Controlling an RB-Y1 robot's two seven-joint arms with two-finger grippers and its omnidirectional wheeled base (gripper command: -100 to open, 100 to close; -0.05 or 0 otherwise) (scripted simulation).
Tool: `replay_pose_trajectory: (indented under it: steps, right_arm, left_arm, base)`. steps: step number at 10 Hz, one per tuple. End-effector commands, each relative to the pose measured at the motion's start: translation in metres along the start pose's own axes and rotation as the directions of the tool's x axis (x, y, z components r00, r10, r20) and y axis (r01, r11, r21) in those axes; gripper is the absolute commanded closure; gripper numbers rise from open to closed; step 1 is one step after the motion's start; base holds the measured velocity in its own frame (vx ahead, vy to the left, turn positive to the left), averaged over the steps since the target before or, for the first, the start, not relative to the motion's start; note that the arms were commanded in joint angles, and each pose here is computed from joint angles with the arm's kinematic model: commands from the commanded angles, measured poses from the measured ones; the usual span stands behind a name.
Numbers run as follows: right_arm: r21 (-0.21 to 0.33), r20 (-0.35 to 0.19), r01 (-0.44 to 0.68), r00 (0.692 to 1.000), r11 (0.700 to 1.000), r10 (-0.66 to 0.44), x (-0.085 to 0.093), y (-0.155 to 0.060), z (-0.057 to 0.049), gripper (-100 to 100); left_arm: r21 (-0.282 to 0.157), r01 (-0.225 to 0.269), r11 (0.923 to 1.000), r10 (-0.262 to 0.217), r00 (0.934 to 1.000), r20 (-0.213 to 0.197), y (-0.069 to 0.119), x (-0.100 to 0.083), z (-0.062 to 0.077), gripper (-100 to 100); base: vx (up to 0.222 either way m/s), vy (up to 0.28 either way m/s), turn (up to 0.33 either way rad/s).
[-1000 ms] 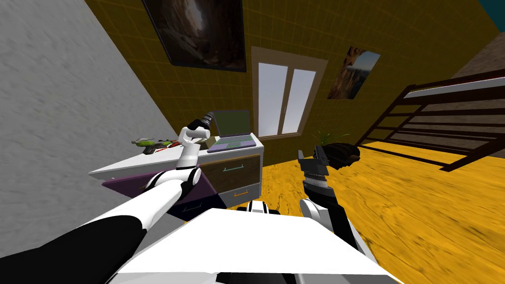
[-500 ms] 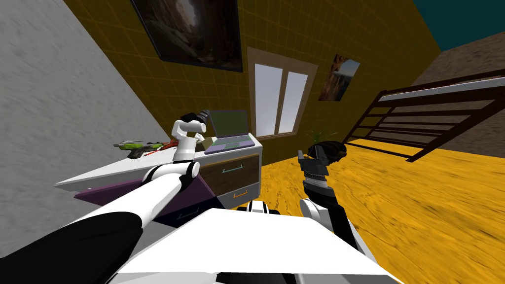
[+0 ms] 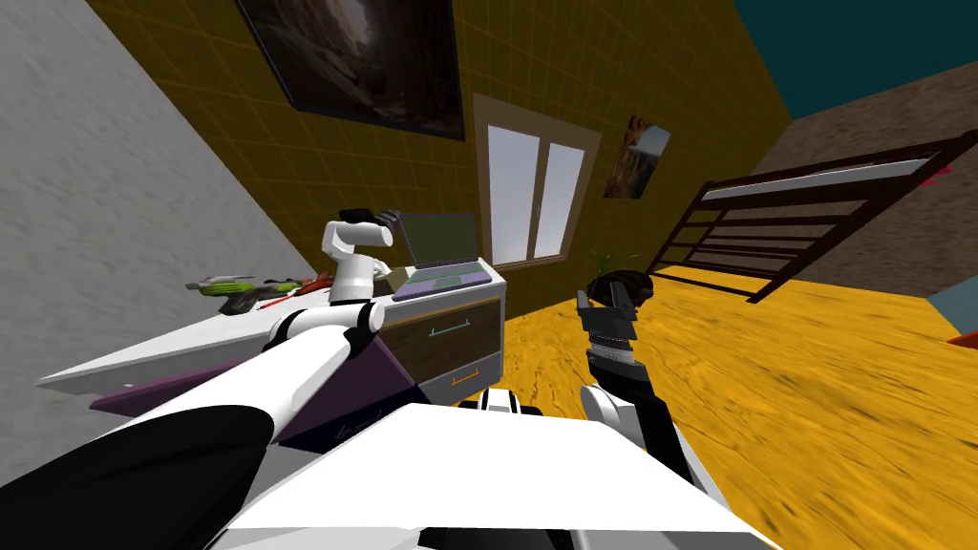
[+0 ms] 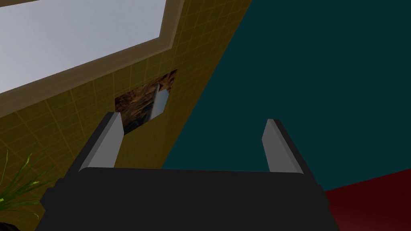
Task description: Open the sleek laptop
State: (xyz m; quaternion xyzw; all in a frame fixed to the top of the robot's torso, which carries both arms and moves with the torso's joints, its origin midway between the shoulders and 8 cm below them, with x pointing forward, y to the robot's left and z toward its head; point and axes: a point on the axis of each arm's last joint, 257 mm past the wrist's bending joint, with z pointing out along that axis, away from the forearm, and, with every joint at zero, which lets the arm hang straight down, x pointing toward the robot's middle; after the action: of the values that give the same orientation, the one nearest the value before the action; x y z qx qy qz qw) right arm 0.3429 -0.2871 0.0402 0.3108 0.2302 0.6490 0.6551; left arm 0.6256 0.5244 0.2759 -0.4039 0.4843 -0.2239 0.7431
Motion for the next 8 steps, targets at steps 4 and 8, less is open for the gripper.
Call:
replay_pose_trajectory:
  steps: [4,8]
  right_arm:
    - [0.0,0.0,0.0,1.0,1.0,0.0,0.0,0.0,0.0,0]
    - [0.0,0.0,0.0,1.0,1.0,0.0,0.0,0.0,0.0,0]
  left_arm:
    - [-0.14,0.006,0.9902,-0.009,0.9997,-0.023,0.014,-0.034,0.006,-100]
    - [-0.214,0.011,0.9768,-0.023,0.9985,-0.05,0.022,-0.047,0.004,-100]
  base:
    - [-0.014,0.042,-0.131]
    - [-0.015,0.034,-0.103]
